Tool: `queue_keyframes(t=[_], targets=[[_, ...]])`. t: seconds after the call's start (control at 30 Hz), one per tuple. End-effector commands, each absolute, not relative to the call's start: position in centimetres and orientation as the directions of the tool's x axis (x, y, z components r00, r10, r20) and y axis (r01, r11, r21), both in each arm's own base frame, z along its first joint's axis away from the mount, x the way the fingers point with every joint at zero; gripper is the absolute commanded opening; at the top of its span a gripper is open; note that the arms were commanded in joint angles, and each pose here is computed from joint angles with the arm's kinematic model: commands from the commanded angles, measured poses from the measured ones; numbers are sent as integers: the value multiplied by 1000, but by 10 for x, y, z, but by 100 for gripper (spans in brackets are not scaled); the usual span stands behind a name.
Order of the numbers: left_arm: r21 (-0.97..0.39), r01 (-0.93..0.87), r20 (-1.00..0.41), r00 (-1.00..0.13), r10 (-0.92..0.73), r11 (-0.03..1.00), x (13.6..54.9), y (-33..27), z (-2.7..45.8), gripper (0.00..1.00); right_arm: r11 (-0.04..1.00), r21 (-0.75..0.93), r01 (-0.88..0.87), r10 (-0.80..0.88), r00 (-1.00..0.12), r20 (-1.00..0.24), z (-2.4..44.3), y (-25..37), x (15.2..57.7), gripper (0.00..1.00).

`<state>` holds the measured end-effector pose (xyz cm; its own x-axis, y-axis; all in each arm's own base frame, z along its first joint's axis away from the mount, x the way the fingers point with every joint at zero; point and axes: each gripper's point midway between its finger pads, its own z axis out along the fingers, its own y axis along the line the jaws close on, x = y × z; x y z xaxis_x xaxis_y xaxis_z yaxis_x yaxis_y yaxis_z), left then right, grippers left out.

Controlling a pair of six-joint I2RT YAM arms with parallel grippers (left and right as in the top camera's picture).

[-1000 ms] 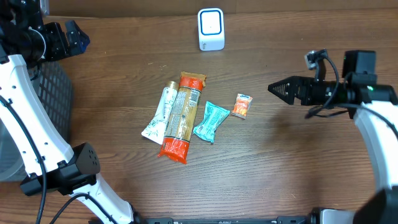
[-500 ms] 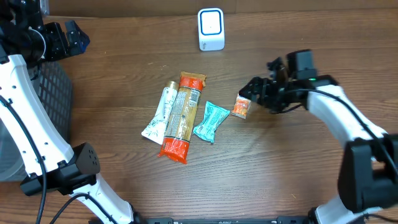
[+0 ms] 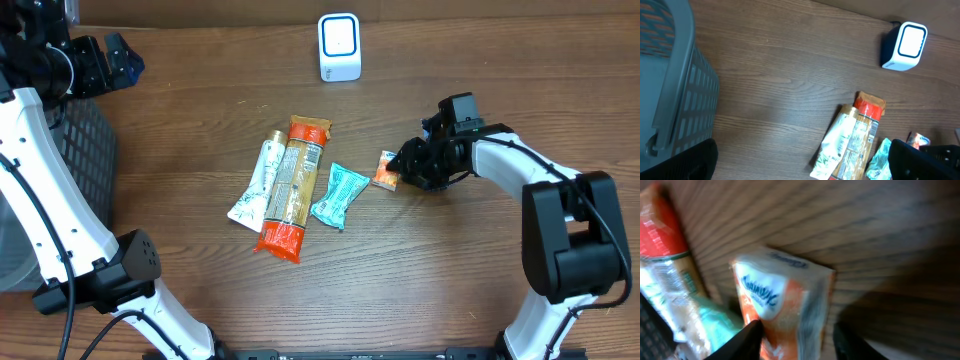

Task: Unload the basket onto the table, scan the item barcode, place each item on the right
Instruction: 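Reach the right gripper to the Kleenex pack and grasp it, then lift the Kleenex pack and hold it over the white scanner window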

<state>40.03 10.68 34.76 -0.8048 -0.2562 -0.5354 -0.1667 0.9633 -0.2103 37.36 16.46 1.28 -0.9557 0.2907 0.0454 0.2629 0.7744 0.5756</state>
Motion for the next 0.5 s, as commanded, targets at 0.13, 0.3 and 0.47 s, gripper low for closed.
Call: queue_keyframes(t=[0.13, 0.3, 0.47], targets=[[-212, -134, -538, -811, -230, 968, 402, 101, 347, 100, 782, 537, 317, 330, -941, 76, -13, 163, 378, 37], [-212, -134, -538, -811, -230, 968, 402, 101, 347, 100, 772, 551, 316, 322, -942, 89, -15, 166, 378, 6], [-212, -133, -538, -811, -230, 968, 402, 101, 347, 100, 721, 622, 306, 304, -946, 114, 0, 170, 379, 4]])
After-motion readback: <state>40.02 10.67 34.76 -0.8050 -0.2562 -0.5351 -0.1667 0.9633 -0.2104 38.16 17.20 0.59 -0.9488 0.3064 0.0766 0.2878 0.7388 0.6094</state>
